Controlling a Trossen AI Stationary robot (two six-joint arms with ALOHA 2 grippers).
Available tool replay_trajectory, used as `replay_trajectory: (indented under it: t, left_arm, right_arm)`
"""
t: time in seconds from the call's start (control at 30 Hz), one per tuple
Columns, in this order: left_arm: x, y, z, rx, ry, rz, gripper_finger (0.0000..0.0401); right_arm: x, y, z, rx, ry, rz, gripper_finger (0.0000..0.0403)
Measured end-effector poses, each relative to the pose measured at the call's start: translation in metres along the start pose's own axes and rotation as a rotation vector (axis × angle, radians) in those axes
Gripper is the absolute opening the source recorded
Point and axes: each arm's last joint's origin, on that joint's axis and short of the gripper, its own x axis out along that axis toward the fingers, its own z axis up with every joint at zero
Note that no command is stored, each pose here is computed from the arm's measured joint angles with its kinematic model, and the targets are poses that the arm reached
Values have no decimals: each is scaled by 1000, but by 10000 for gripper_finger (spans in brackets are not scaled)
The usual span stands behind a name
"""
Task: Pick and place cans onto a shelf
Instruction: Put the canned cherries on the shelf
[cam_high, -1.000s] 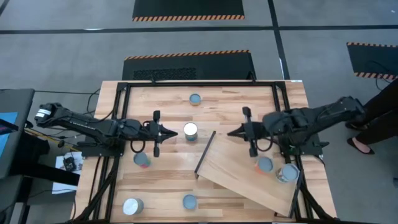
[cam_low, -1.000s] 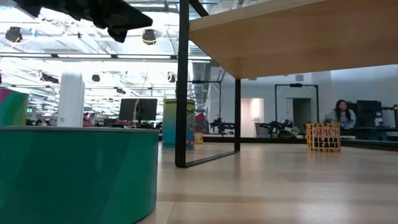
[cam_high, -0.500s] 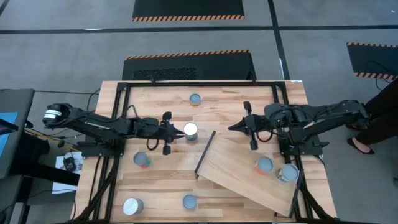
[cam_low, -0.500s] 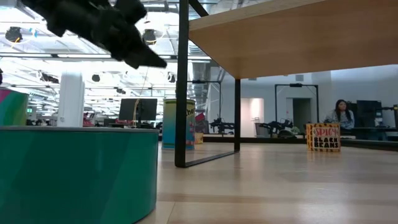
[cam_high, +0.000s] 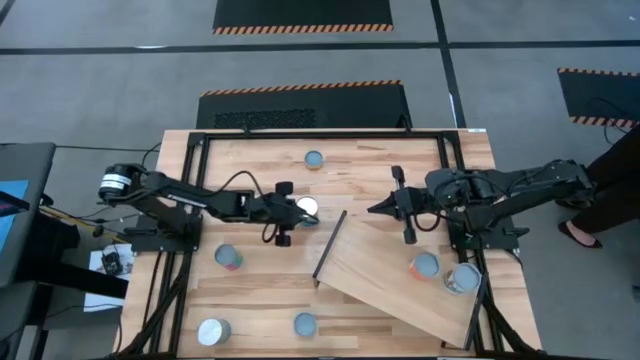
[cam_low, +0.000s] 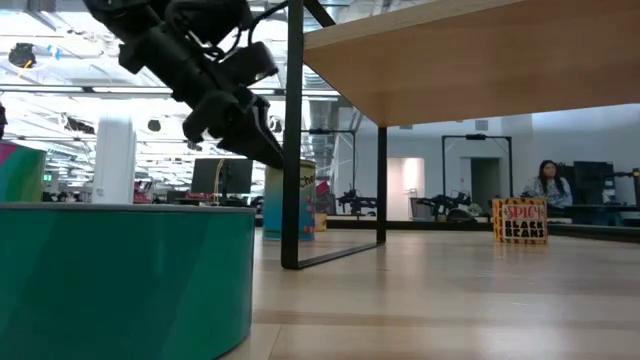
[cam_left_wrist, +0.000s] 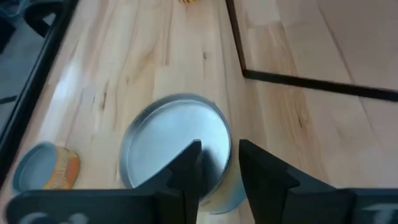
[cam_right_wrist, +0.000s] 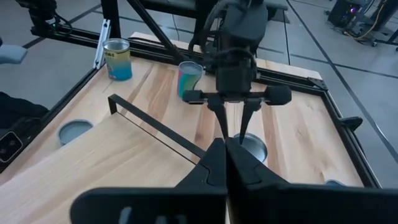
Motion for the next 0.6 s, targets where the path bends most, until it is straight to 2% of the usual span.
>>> replay_trajectory:
  t: [0.13,0.3,0.37,0.5,0.6]
  left_arm:
    - [5,1,4,10,27,4,76]
    - [7,1,9,55,51,1,14]
    - [6,2,10,72,59,12,7]
    - [-8,11,21,107,120,16,2]
    - [-33,25,44,89,86,36,0]
  right_arm:
    - [0,0,0,0,0,-1,7]
    - [0,0,0,0,-1,-1,7]
    - [0,0,0,1,-1,-2,7]
    - [-4,-1,2,2,-14,-5,7]
    - [-9,-1,3,4,-30,-9,7]
